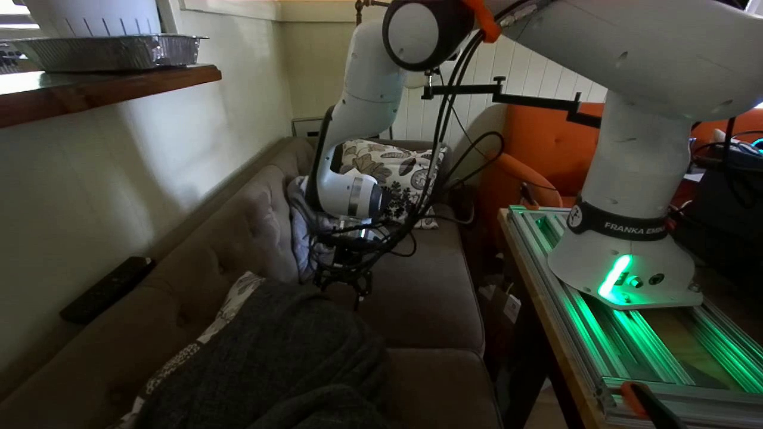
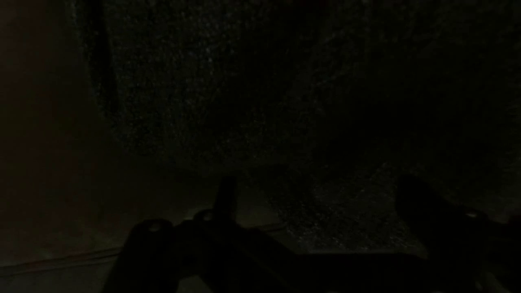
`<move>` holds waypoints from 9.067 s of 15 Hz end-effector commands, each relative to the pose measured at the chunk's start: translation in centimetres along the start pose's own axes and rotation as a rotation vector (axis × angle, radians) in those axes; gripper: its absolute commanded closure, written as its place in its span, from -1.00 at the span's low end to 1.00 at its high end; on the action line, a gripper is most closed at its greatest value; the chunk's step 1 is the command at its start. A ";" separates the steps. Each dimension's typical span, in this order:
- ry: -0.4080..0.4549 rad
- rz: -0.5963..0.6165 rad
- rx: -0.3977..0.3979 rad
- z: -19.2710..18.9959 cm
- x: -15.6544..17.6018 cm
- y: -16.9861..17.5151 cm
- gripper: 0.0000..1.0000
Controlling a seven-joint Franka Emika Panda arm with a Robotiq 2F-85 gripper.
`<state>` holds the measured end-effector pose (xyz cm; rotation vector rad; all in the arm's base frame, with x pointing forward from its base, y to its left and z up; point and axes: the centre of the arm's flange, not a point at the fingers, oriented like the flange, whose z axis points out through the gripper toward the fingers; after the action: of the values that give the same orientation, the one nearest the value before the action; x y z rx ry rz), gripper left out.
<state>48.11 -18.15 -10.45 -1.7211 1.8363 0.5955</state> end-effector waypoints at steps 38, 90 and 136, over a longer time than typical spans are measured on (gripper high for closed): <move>-0.287 0.086 0.015 5.5 5.5 0.1 0.91; -0.081 0.298 -0.004 8.7 10.3 -5.1 -1.00; -0.164 0.373 0.196 -5.4 13.5 5.8 0.98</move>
<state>41.92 -31.98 -15.53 -1.1480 2.0271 0.6485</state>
